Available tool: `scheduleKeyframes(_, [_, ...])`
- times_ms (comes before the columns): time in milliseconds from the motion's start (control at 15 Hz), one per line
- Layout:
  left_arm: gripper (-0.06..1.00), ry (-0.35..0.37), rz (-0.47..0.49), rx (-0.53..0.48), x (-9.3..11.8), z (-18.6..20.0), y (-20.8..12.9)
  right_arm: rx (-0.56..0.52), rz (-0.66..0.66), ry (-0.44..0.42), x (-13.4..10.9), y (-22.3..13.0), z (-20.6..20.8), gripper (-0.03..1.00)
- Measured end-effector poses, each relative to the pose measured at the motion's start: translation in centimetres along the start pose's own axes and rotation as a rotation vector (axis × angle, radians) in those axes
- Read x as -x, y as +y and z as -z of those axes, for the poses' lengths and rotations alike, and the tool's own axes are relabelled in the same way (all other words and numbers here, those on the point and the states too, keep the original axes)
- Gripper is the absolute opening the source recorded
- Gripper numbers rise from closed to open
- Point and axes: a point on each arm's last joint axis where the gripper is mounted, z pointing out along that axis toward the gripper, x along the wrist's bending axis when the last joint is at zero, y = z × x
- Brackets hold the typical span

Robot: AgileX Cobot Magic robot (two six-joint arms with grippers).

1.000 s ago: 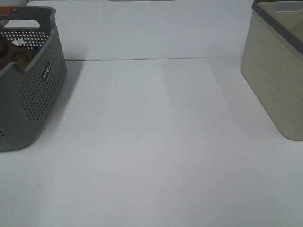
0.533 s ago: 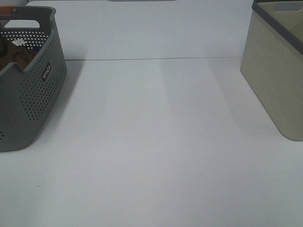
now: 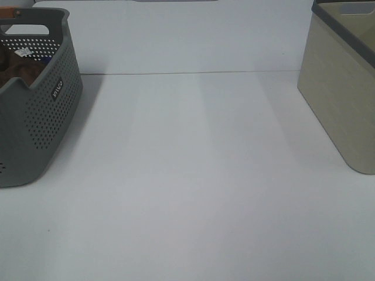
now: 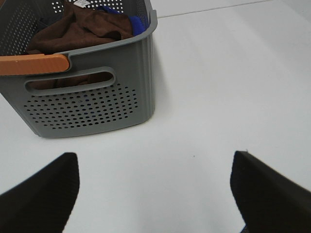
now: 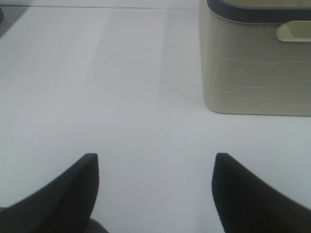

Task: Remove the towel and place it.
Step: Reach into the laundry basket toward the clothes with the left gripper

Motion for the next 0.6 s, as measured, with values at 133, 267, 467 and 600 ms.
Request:
scheduleKeyframes(133, [0.8,0.0,0.0,0.0,0.0,0.0,0.0,0.0,0.0,0.0,0.0,0.0,0.0,0.64])
scheduleKeyframes(267, [0.8,0.0,0.0,0.0,0.0,0.0,0.0,0.0,0.0,0.0,0.0,0.0,0.0,0.64])
scheduleKeyframes(467, [0.8,0.0,0.0,0.0,0.0,0.0,0.0,0.0,0.0,0.0,0.0,0.0,0.0,0.64])
scheduleKeyframes(600, [0.8,-0.001,0.0,0.0,0.01,0.0,0.0,0.0,0.0,0.0,0.0,0.0,0.0,0.64])
